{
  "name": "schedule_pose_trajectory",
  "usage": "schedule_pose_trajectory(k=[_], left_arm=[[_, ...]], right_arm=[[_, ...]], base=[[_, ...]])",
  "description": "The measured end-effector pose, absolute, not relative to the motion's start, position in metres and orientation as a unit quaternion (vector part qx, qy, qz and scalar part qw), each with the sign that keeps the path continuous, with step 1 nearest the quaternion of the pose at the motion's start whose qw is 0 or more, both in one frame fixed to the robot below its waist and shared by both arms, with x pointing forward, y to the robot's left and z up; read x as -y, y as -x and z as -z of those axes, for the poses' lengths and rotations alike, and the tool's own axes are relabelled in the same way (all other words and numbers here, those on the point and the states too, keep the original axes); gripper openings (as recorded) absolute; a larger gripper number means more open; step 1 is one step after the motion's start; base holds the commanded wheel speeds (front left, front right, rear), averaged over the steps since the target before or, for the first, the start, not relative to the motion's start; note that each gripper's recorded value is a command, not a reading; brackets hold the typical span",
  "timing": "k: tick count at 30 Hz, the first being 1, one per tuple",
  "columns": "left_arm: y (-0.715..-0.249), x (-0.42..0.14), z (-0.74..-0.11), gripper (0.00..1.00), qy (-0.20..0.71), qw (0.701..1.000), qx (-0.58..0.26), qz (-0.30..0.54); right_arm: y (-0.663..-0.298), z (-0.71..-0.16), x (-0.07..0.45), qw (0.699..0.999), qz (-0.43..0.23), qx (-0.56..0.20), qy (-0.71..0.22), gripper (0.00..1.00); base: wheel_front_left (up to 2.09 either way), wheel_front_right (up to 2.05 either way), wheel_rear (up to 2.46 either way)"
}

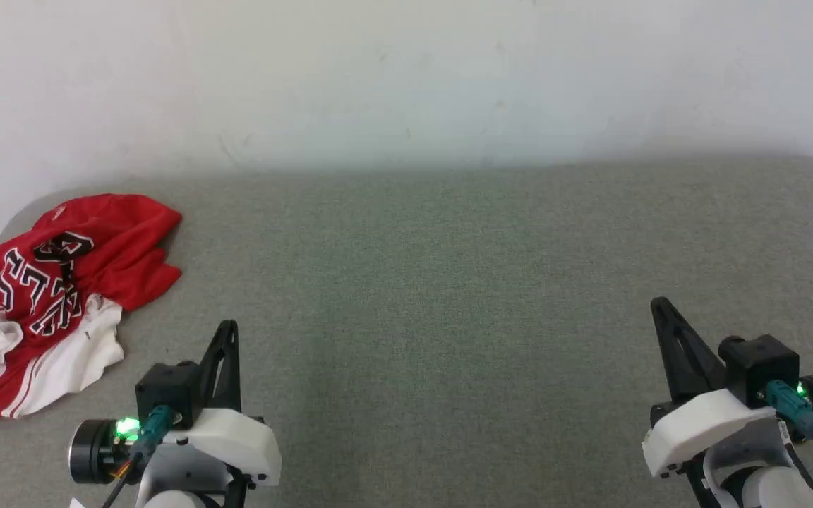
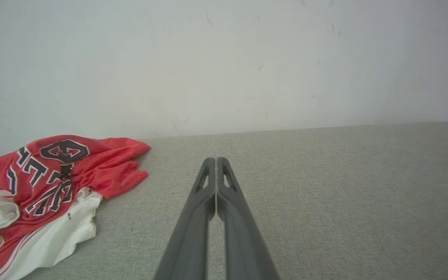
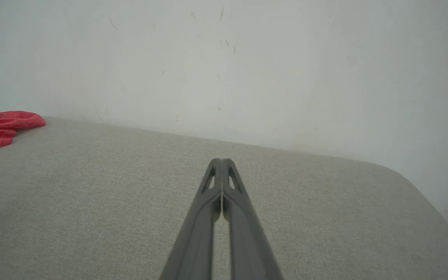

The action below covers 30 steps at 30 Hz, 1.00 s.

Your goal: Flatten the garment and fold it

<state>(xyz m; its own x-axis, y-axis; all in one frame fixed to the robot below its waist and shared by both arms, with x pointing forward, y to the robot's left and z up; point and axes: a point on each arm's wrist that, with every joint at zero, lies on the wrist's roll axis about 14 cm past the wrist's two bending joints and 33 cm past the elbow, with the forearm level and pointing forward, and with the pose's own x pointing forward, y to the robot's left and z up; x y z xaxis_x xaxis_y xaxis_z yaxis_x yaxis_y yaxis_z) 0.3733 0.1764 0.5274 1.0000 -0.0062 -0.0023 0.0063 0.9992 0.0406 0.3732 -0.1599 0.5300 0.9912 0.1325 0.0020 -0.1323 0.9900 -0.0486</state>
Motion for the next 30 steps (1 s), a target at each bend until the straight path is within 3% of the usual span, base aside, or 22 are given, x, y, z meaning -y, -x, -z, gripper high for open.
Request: schedule_pose_trajectory(k=[30], left_arm=[[-0.3733, -0.1764, -0.5273, 0.00, -0.020, 1.000, -0.001, 0.003]], right_arm=[[-0.3732, -0.5300, 0.1599, 0.997, -0.066, 0.003, 0.024, 0.00]], base=[[0.00, 0.00, 0.00]])
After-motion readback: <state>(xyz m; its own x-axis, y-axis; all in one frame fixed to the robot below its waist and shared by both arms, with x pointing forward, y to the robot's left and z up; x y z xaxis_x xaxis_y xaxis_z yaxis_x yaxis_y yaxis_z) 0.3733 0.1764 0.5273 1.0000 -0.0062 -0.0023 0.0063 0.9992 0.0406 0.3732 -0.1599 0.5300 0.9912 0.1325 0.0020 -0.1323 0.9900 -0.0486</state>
